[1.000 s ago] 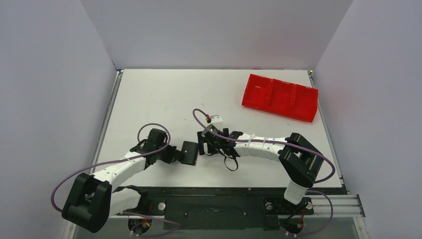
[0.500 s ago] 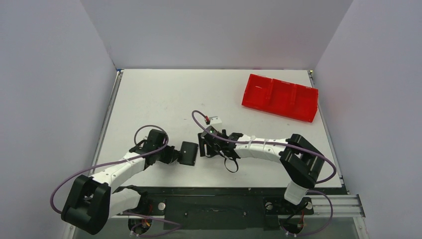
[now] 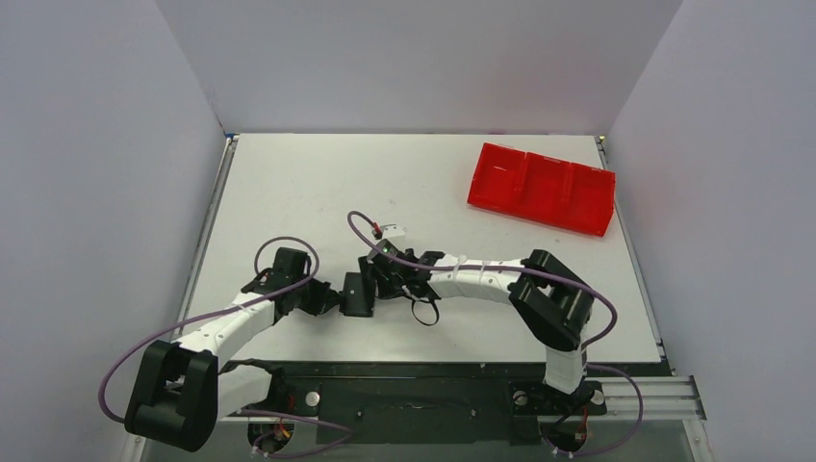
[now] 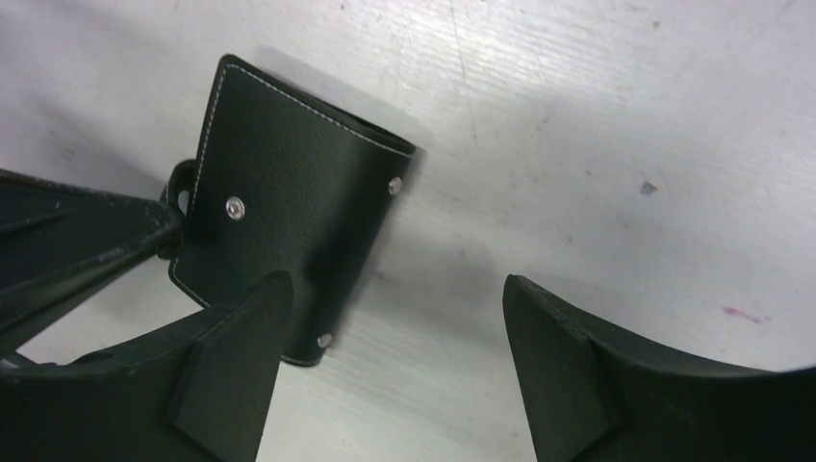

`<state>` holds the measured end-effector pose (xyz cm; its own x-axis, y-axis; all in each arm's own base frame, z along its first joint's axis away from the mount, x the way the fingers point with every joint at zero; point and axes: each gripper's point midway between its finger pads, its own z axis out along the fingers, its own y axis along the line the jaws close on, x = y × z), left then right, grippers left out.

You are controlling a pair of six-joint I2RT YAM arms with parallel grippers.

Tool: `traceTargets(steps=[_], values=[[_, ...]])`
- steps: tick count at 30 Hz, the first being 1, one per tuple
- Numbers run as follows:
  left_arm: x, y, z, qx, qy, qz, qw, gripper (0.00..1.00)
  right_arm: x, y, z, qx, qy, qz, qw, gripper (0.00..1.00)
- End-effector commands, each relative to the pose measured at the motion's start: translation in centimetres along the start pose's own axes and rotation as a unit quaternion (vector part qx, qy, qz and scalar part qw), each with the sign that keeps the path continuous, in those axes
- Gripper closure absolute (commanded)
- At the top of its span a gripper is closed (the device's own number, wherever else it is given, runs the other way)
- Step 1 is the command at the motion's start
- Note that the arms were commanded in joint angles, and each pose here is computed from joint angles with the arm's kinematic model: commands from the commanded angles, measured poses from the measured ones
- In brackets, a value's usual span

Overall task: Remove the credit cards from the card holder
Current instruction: Open the card holder at the center of the board.

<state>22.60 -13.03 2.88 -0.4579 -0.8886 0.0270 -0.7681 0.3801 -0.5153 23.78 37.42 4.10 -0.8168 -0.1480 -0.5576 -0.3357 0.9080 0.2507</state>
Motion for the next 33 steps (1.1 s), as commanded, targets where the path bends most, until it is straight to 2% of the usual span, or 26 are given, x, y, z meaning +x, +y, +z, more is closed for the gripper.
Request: traceTargets(steps=[1, 5, 10, 13, 17, 22, 27, 33], values=[[0.0, 0.3, 0.0, 0.001, 0.01, 0.017, 1.0, 1.0, -1.3, 2.5, 0.9, -0.028, -0.005, 0.005, 1.0, 0.24], [-0.4, 0.2, -0.2, 0.0, 0.007, 0.027, 1.0, 1.0, -0.9, 2.3, 1.9, -0.017, 0.005, 0.004, 1.0, 0.3], [-1.7, 0.6, -1.0, -0.012, -0.015, 0.045, 0.999, 1.0, 0.1, 1.0, 2.7, 0.012, 0.021, -0.002, 1.0, 0.51], [-3.0, 0.4, -1.6, -0.019, -0.04, 0.062, 0.997, 0.92, 0.6, 0.2, 2.9, 0.022, 0.026, -0.002, 0.999, 0.69], [-4.9, 0.5, -2.7, -0.04, -0.08, 0.089, 0.992, 0.83, 0.7, -1.3, 2.9, 0.039, 0.027, 0.002, 0.999, 0.84], [-6.5, -0.6, -3.7, -0.042, -0.112, 0.136, 0.983, 0.76, 0.6, -2.7, 2.7, 0.051, 0.025, 0.003, 0.998, 0.89], [-6.5, -3.0, -4.7, -0.015, -0.107, 0.19, 0.976, 0.75, 0.3, -3.1, 2.5, 0.052, 0.023, 0.003, 0.998, 0.91], [-2.3, -8.7, -6.4, 0.086, -0.051, 0.288, 0.952, 0.7, 0.2, -3.2, 2.5, 0.053, 0.022, 0.001, 0.998, 0.92]])
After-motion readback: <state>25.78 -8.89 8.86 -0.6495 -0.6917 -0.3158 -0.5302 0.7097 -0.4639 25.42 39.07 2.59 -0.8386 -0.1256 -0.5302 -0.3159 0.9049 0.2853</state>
